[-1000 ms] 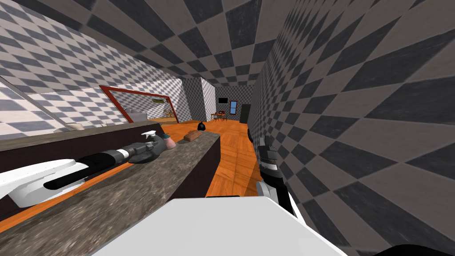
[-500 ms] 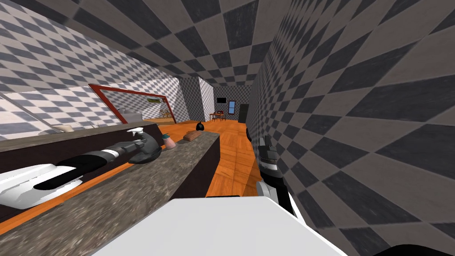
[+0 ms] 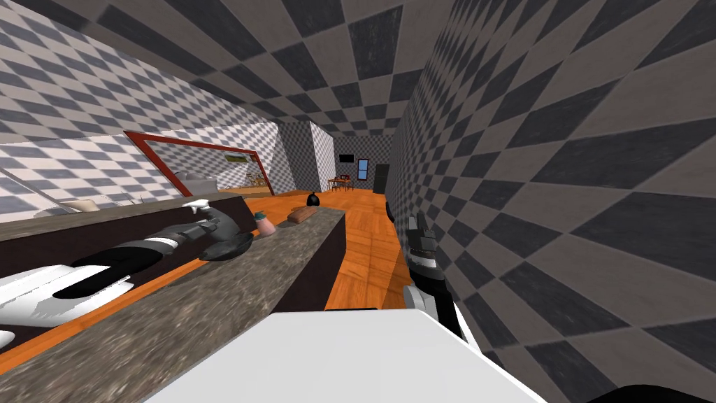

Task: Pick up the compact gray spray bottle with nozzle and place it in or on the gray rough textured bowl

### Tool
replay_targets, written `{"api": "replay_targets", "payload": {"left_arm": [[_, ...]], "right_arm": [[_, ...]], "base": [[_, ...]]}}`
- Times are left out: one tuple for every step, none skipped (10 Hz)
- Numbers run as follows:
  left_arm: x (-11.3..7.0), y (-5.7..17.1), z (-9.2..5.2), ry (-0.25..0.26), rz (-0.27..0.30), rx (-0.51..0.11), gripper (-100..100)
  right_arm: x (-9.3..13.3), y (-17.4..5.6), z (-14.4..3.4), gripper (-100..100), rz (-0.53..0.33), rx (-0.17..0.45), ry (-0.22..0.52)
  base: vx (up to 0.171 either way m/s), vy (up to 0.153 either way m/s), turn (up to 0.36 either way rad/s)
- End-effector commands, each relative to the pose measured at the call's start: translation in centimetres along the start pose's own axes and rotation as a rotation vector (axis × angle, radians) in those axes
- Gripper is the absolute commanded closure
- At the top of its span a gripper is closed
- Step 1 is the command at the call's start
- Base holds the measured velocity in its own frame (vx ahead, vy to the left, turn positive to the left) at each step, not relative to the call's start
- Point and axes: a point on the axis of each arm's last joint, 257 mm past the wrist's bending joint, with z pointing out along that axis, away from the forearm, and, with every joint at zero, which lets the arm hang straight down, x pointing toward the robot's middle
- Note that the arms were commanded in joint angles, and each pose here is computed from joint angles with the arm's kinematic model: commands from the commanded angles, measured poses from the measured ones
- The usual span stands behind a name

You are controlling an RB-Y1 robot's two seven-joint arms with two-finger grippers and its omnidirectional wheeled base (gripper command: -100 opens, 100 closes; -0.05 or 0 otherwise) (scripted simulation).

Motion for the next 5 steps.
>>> {"api": "replay_targets", "payload": {"left_arm": [[-0.2,1.4,-0.1,-0.027,-0.034,-0.042,100],[-0.2,2.2,-0.1,-0.041,-0.053,-0.066,100],[-0.2,2.9,-0.2,-0.054,-0.073,-0.088,100],[-0.1,3.6,-0.2,-0.065,-0.091,-0.109,100],[0.1,4.6,-0.4,-0.084,-0.125,-0.144,100]], "right_arm": [[0.0,0.0,0.0,0,0.0,0.0,0.0],[0.0,0.0,0.0,0,0.0,0.0,0.0],[0.0,0.0,0.0,0,0.0,0.0,0.0],[0.0,0.0,0.0,0,0.0,0.0,0.0],[0.0,0.0,0.0,0,0.0,0.0,0.0]], "base": [[0.013,0.049,-0.051],[0.017,0.044,-0.048],[0.023,0.044,-0.055],[0.029,0.05,-0.043],[0.035,0.057,-0.078]]}}
